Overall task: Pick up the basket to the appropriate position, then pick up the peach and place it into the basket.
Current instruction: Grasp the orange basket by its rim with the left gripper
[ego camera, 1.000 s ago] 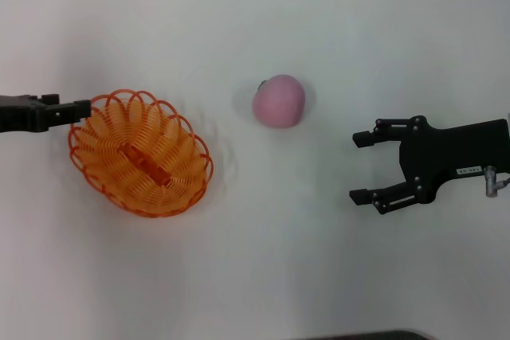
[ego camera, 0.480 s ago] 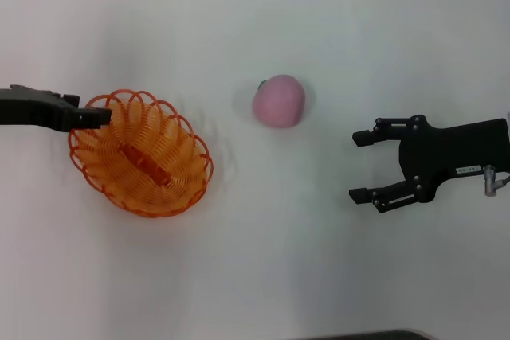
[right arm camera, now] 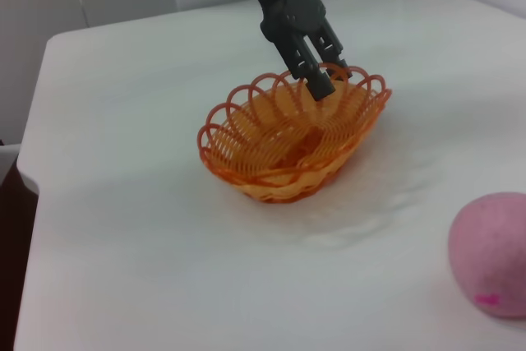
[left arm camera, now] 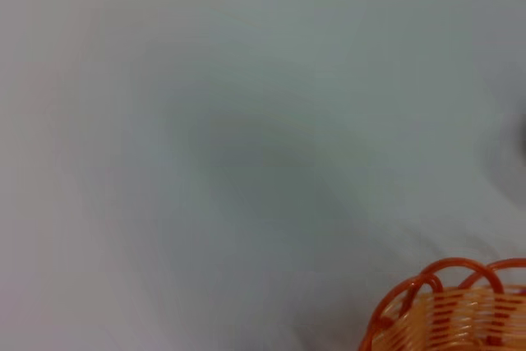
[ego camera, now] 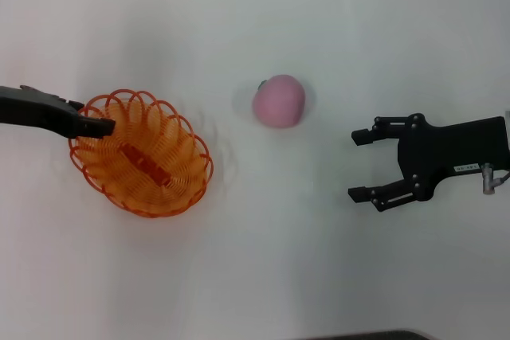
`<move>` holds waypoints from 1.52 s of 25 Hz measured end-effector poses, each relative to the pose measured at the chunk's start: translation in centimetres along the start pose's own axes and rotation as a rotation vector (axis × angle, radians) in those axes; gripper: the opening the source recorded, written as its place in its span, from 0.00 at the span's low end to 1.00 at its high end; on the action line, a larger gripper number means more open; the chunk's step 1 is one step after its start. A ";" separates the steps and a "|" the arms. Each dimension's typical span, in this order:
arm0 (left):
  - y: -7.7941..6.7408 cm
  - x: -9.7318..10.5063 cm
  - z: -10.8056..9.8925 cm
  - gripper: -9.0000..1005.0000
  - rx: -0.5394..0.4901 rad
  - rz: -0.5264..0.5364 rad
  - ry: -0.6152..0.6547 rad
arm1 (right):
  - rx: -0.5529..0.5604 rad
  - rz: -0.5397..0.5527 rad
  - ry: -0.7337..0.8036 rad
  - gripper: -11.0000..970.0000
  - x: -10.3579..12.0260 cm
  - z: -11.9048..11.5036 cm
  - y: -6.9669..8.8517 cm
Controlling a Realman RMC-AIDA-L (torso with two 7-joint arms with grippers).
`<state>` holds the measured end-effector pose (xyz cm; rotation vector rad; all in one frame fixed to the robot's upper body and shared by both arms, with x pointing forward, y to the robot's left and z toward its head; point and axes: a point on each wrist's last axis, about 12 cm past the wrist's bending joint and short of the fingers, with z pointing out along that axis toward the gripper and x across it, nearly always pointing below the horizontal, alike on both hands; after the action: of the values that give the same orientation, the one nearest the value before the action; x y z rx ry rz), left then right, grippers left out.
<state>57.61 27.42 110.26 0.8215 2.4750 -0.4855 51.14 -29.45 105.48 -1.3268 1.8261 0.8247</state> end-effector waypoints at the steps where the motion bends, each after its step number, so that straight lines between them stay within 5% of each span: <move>1: -0.1 -0.1 0.0 0.54 0.003 0.007 0.004 | -0.002 -0.001 0.002 0.98 0.0 0.0 0.0; 28: -1.3 -1.6 0.9 0.48 0.000 0.107 0.096 | 0.003 -0.002 0.005 0.98 -0.1 0.4 0.0; 38: -1.6 -2.1 0.4 0.16 0.018 0.090 0.095 | 0.004 -0.003 0.005 0.98 -0.1 0.4 -0.1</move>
<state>58.20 25.04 111.34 0.9794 2.5097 -0.4475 51.30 -29.11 105.34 -1.3298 1.8290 0.8162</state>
